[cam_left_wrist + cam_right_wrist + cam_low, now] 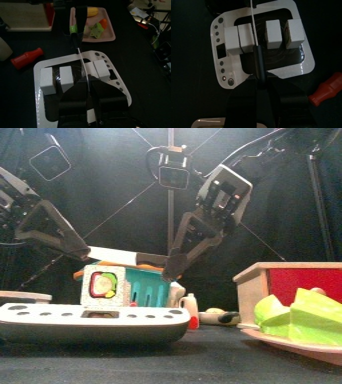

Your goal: Cut sushi roll

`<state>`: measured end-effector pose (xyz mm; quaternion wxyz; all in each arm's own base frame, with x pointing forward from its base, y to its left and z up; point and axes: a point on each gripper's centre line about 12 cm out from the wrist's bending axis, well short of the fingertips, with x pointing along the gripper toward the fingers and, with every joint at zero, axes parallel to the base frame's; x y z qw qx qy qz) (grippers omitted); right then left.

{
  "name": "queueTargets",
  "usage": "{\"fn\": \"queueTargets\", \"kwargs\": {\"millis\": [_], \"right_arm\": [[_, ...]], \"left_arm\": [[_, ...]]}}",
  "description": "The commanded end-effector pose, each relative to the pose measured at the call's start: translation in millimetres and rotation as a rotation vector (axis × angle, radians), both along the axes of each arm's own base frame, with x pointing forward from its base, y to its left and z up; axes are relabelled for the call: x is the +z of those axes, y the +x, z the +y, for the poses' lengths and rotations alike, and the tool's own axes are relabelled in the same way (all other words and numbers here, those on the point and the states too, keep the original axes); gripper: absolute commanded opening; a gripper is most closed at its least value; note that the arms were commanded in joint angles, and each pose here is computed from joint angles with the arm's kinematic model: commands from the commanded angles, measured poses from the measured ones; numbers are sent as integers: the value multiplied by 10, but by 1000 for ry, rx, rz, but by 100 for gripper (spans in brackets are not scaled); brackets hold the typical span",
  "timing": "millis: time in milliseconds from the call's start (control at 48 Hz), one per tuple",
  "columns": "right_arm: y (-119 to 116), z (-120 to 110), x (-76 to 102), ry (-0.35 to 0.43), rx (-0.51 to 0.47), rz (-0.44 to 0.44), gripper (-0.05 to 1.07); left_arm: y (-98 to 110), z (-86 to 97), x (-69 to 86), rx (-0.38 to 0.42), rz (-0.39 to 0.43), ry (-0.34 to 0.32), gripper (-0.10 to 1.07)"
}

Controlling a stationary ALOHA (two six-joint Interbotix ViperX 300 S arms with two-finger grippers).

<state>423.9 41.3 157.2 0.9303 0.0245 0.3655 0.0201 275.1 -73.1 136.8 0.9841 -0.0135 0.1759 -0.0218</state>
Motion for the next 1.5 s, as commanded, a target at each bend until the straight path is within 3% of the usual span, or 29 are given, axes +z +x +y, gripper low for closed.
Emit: {"fn": "queueTargets", "kwargs": {"millis": [0,312,771,1250,1479], "right_arm": [[95,-35,371,16,-13,-102,42],[78,125,281,20,20,-79,42],[54,178,173,43,11,-43,42],[64,152,158,41,6,-40,42],[64,153,-12,39,2,1,42]], "left_arm": [[45,-73,92,7,-30,-32,38],[-18,-236,78,2,-10,-78,38],[62,-420,-87,-29,38,-59,38],[73,-402,-126,-21,49,-52,38],[75,-392,-177,-16,64,-44,38]]}}
